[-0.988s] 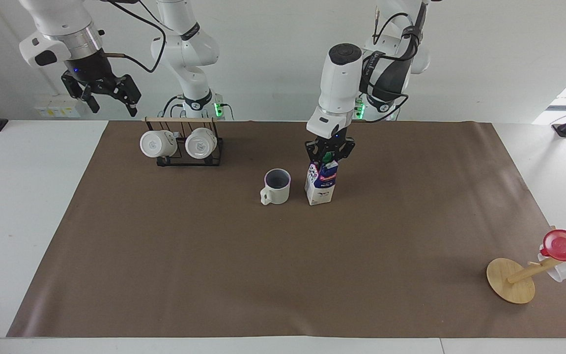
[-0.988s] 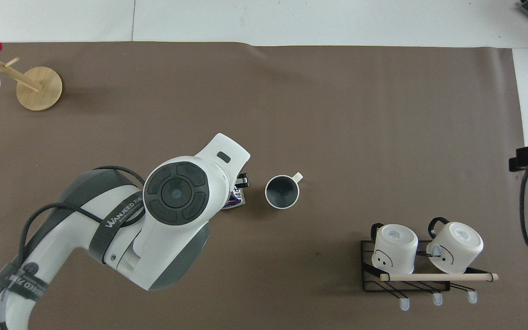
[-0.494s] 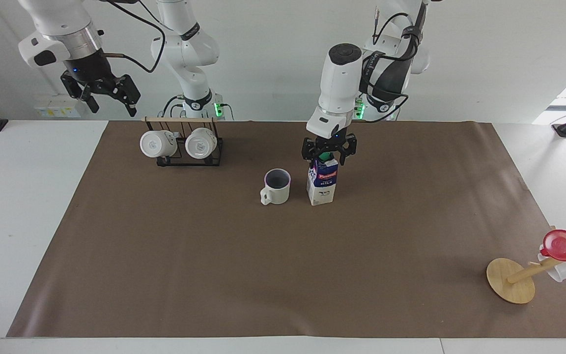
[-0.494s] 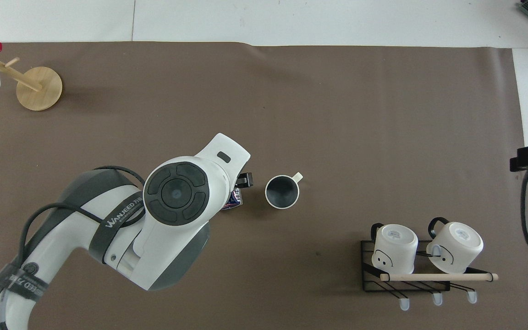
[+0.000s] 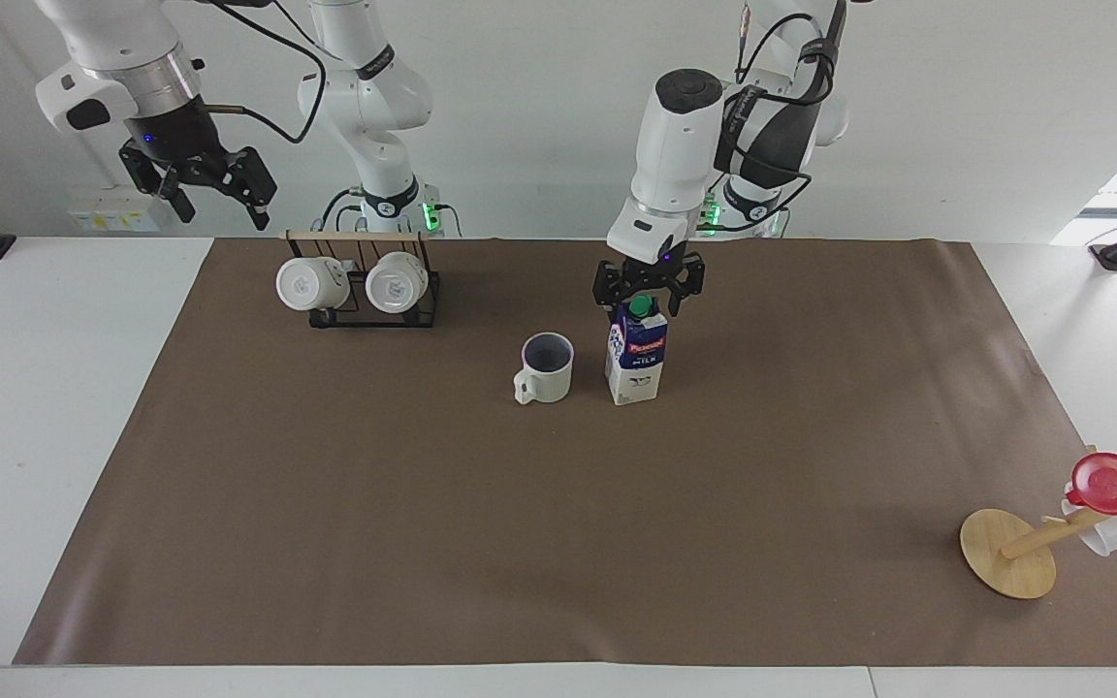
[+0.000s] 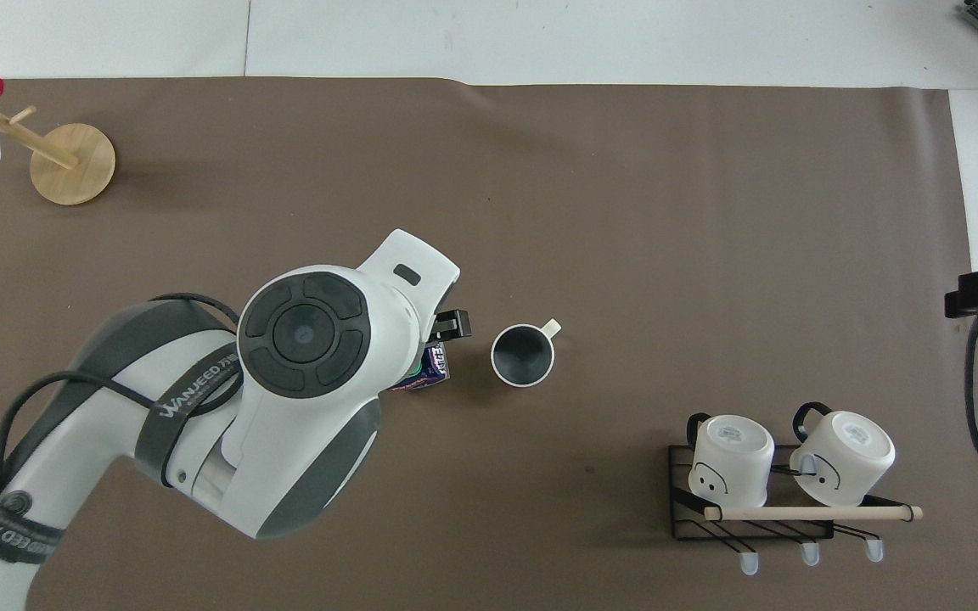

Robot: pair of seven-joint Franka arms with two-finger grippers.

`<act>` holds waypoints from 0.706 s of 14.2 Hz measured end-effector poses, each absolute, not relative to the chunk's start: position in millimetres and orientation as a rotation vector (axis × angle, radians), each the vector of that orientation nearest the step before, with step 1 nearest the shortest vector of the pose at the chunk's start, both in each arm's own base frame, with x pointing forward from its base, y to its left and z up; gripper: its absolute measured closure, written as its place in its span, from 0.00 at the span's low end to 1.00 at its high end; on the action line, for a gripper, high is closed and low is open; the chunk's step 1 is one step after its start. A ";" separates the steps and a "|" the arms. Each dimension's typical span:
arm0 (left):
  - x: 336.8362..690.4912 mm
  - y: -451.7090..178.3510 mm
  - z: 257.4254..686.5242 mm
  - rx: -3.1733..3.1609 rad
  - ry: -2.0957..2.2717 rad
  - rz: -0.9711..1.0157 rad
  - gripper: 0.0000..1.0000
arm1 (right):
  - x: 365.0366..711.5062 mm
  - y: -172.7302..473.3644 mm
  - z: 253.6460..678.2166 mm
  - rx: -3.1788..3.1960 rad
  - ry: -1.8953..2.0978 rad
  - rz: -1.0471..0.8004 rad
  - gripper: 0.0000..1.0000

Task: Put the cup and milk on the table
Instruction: 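Set down the carton, open the left gripper and lift away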

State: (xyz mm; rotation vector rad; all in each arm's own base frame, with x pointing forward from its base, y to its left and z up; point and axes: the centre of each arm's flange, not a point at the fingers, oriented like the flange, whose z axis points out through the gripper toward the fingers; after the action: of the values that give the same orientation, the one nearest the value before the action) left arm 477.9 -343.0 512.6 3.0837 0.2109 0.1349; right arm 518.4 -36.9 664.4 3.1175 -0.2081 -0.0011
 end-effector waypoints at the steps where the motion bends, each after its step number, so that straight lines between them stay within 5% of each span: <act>1: 482.0 -336.8 527.2 3.086 0.234 0.124 0.00 | 518.4 -37.2 664.4 3.117 -0.209 -0.001 0.00; 10: 519.8 -197.9 614.6 3.137 0.123 0.065 0.00 | 520.1 -37.5 662.5 3.131 -0.228 -0.003 0.00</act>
State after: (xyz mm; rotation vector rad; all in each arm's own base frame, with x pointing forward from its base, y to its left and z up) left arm 519.8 -197.9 614.6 3.1374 0.1225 0.0655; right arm 520.1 -37.5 662.5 3.1313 -0.2276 -0.0026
